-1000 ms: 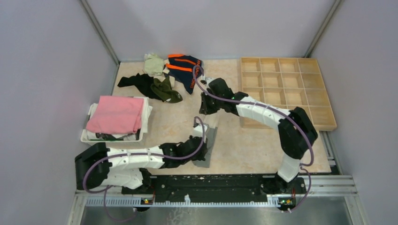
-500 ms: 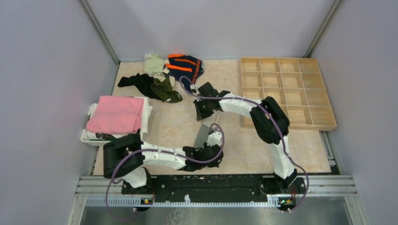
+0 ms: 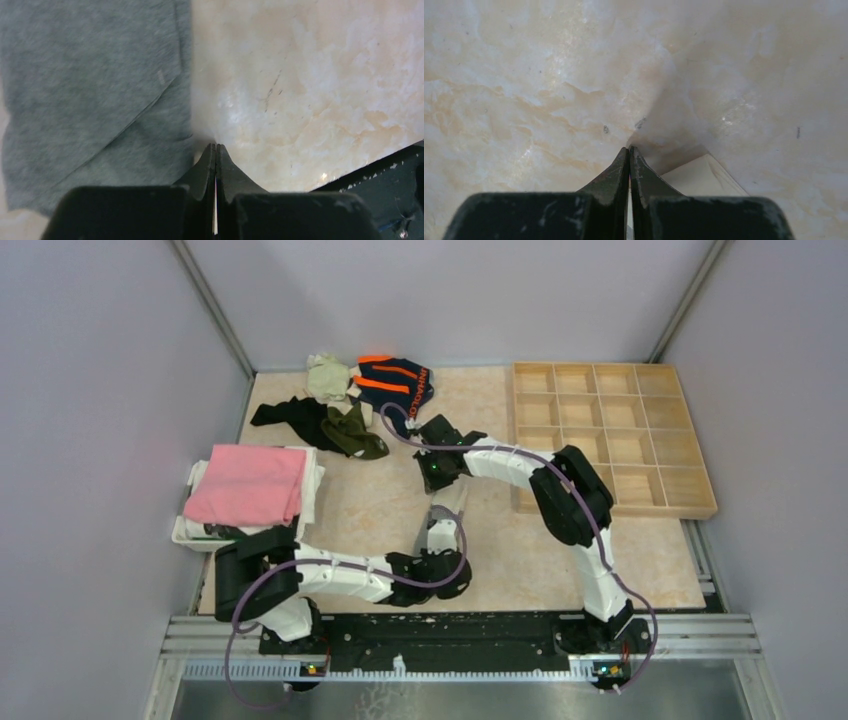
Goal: Roll the underwear
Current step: Fold the underwear at the center of the board.
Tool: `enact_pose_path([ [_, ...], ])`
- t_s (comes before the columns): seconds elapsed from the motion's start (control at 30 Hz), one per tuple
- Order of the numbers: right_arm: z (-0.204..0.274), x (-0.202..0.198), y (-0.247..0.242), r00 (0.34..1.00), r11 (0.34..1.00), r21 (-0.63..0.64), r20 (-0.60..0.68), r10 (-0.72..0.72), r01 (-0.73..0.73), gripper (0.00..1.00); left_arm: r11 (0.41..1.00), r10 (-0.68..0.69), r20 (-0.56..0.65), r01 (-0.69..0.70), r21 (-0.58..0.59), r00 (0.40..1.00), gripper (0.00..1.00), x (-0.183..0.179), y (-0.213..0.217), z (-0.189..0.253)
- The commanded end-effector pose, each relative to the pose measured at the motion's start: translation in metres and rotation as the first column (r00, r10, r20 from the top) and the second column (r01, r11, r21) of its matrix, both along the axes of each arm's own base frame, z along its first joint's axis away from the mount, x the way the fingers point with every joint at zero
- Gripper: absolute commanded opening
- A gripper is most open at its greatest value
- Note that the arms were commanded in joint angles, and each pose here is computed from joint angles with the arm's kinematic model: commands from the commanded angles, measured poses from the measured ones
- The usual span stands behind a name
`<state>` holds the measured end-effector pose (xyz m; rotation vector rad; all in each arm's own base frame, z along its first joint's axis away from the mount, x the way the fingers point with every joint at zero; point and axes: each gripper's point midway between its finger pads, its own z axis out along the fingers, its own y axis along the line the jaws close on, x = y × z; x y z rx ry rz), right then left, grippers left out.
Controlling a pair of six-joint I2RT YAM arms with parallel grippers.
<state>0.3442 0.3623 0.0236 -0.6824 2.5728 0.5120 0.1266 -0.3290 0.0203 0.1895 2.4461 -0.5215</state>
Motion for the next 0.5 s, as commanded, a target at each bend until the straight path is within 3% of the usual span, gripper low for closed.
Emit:
enact_pose_path([
  [0.0,-0.014,0.012,-0.045,0.993,0.977,-0.18,0.042,-0.112,0.118,0.0,0.983,0.123,-0.079,-0.11,0.15,0.989,0.0,-0.016,0.064,-0.029],
  [0.47,-0.023,-0.001,-0.116,0.962,0.93,-0.245,0.047,-0.27,0.273,0.0,0.952,0.251,-0.075,-0.232,0.197,0.965,0.0,0.012,0.112,-0.033],
])
